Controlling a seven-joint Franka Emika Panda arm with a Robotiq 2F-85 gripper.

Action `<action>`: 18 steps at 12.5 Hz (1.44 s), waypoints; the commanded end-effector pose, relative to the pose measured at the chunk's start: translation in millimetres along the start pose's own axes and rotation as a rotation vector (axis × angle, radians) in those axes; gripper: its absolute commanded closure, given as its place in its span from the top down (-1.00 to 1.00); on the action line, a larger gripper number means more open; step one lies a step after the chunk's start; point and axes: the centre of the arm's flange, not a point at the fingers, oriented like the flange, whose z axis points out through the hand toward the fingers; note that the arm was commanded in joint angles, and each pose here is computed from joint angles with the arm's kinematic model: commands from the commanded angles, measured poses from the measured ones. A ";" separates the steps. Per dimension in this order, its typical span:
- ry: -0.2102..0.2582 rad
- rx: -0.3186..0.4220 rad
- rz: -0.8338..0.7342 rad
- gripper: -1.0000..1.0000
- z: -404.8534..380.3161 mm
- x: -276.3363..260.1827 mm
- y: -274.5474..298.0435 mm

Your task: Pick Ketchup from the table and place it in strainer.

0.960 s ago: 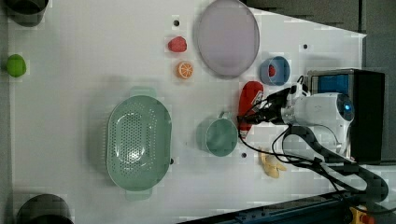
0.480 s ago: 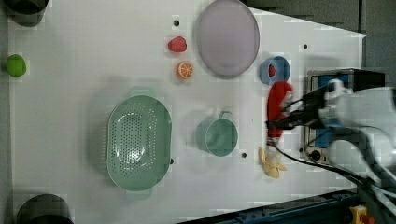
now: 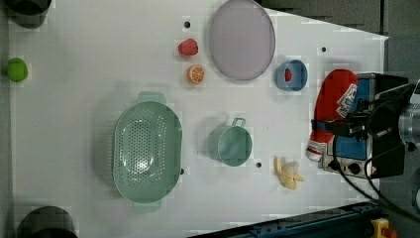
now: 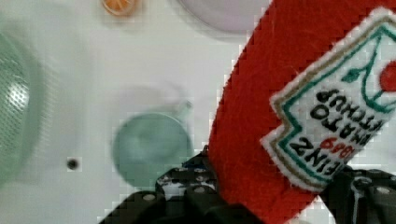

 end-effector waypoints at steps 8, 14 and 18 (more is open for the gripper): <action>-0.046 0.170 0.374 0.22 99.8 5.9 -239.3; -0.072 0.314 0.412 0.51 191.8 7.7 -292.9; -0.056 0.324 0.453 1.00 202.8 16.4 -283.3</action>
